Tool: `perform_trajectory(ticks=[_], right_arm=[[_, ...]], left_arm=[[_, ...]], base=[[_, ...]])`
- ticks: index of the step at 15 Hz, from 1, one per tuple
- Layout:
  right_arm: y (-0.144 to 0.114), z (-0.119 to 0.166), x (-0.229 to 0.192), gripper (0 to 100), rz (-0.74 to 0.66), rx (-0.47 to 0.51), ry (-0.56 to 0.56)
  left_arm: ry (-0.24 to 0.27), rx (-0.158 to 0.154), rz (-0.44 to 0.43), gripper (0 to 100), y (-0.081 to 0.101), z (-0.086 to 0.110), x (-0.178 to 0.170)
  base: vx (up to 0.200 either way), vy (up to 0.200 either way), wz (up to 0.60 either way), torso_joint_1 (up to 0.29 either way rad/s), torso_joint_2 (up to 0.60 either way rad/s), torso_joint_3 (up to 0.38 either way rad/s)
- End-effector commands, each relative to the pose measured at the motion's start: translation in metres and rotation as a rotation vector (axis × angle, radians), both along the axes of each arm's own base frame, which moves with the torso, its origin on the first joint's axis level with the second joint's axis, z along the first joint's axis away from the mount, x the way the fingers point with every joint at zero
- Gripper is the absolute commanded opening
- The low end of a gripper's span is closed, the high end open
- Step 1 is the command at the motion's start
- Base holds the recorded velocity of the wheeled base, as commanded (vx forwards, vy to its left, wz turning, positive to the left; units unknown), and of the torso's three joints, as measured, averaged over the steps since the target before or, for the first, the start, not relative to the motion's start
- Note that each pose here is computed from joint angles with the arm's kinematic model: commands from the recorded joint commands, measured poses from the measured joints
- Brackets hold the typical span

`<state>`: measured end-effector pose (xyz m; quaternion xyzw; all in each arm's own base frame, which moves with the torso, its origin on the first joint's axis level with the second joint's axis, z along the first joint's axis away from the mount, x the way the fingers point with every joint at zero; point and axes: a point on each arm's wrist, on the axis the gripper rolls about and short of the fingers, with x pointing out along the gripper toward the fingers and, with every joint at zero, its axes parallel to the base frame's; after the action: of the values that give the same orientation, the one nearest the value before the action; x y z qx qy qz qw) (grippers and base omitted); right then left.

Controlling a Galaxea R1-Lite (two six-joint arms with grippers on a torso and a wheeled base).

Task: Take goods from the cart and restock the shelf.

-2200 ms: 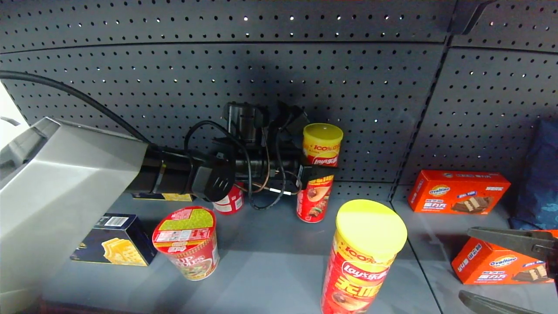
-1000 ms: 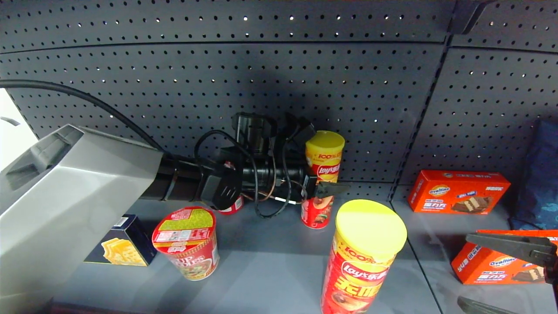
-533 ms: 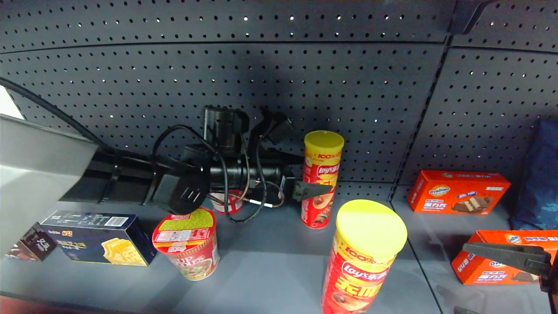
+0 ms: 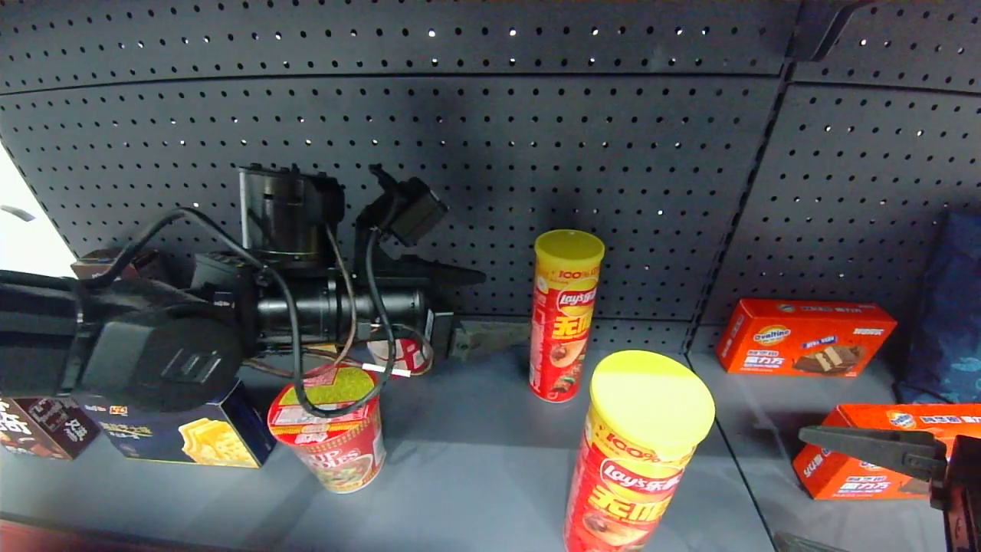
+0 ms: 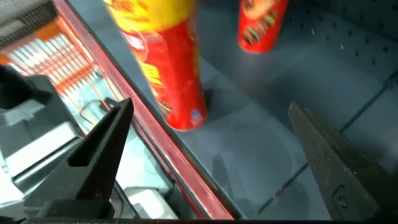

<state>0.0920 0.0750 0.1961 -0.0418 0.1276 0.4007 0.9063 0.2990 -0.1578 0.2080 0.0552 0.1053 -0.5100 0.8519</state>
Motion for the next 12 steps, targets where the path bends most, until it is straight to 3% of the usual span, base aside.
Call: perform_trajectory(ticks=[1,4,5,9,12], right_arm=[[0.007,-0.008,0.01,100,-0.017,-0.045,0.049],[0.014,-0.017,0.017,100,-0.044,-0.096,0.091],[0.017,-0.021,0.02,100,-0.05,-0.116,0.106],[0.02,-0.037,0.023,100,-0.038,-0.177,0.155],[0.021,-0.045,0.025,100,-0.026,-0.222,0.167]], left_arm=[[-0.014,-0.004,0.046,100,0.023,0.015,-0.033],[0.012,0.019,0.086,100,0.039,0.01,-0.049],[0.009,0.04,0.149,100,0.047,0.007,-0.052],[-0.073,0.078,0.146,100,0.052,0.001,-0.059],[-0.081,0.077,0.145,100,0.052,0.001,-0.059]], base=[[0.0,0.0,0.0,0.0,0.0,0.0],[0.0,0.0,0.0,0.0,0.0,0.0],[0.0,0.0,0.0,0.0,0.0,0.0],[0.0,0.0,0.0,0.0,0.0,0.0],[0.0,0.0,0.0,0.0,0.0,0.0]])
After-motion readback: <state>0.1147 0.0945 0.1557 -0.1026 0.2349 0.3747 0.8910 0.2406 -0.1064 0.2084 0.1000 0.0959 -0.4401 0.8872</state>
